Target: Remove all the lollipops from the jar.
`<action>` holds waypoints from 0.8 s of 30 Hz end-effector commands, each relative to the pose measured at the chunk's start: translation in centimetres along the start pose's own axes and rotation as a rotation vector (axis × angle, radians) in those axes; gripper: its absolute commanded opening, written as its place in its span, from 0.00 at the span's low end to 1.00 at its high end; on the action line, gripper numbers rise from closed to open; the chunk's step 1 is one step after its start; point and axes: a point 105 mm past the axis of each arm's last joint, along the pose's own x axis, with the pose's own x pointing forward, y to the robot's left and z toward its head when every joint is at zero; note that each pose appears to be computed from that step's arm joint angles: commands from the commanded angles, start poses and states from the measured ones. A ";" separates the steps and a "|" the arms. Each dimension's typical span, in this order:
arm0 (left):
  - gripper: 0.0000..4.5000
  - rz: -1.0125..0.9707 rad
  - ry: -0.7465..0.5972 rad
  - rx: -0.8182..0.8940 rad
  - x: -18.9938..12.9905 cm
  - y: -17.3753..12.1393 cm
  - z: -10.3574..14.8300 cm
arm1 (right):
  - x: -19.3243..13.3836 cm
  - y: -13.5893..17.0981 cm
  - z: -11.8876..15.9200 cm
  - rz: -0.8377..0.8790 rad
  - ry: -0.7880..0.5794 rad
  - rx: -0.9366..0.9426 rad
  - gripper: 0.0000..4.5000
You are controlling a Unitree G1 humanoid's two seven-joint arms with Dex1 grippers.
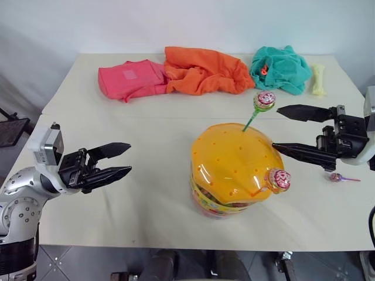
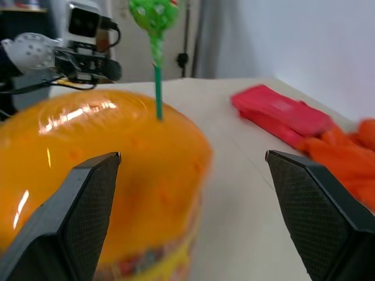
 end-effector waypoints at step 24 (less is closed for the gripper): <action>0.71 -0.131 -0.103 0.081 2.9 -2.4 2.2 | 3.8 -0.1 4.0 0.142 -0.246 0.059 0.01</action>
